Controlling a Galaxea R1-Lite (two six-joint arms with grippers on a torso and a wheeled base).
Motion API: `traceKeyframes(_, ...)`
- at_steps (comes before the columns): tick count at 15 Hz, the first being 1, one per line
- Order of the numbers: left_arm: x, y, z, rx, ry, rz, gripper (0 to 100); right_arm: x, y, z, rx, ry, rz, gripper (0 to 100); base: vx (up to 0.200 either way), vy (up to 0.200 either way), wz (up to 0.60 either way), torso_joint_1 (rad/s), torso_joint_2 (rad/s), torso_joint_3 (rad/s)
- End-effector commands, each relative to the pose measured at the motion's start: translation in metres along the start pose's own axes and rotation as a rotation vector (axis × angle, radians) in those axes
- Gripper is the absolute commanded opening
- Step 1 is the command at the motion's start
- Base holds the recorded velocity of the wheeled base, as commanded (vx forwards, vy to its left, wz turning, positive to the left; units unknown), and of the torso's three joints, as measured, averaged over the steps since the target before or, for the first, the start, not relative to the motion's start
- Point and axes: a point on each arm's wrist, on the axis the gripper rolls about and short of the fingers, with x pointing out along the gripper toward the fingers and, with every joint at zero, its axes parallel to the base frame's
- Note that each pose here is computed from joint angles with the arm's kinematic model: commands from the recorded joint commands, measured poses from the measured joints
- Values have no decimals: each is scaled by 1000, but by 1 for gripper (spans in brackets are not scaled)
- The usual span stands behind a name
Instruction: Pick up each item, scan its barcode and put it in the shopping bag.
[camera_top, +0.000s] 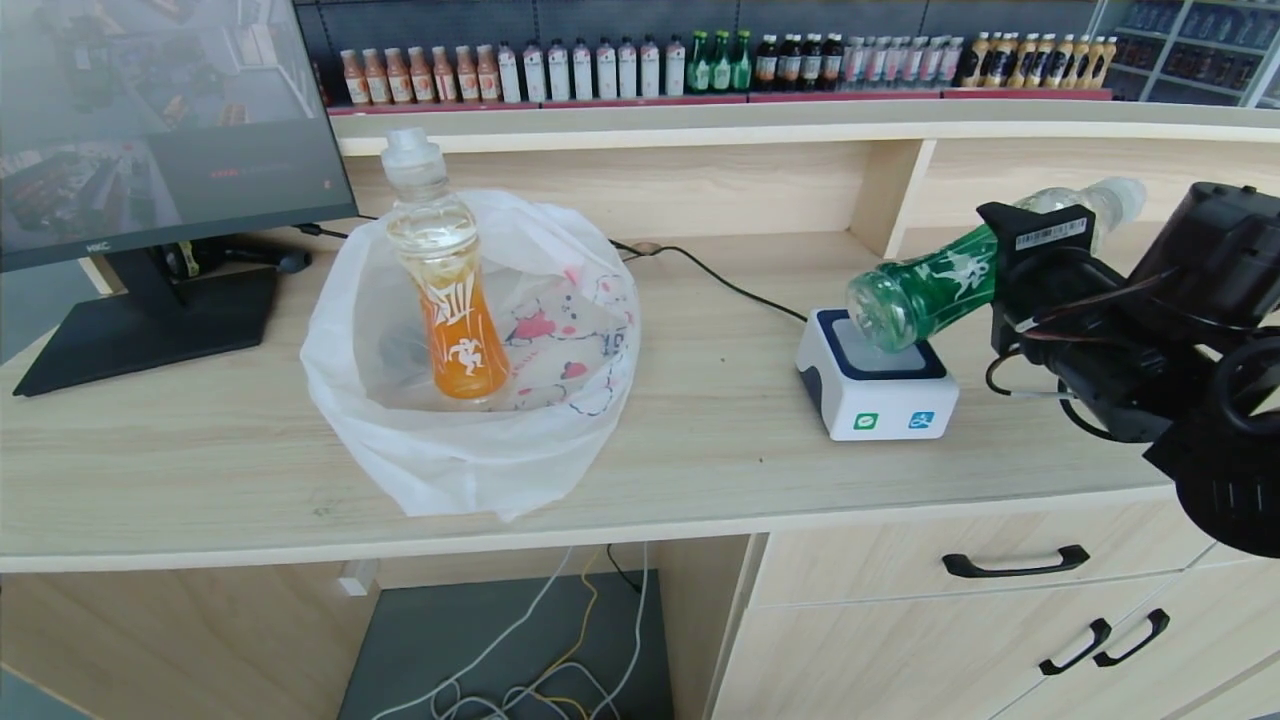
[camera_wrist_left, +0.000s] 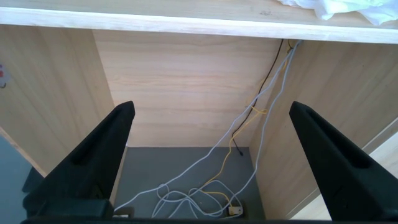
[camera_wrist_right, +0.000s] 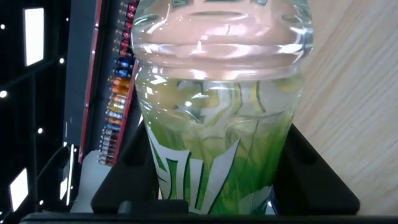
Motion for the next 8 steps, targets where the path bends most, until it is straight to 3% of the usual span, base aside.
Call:
traceKeyframes(1, 0, 0, 0, 1, 0, 1, 100, 0, 17, 3, -37, 9, 68, 0, 0, 0, 0, 0, 0, 0)
traceKeyframes(5, 0, 0, 0, 0, 0, -1, 100, -3, 50, 11, -133, 33, 208, 0, 0, 0, 0, 0, 0, 0)
traceKeyframes(8, 0, 0, 0, 1, 0, -1, 100, -21, 74, 16, -387, 94, 379, 0, 0, 0, 0, 0, 0, 0)
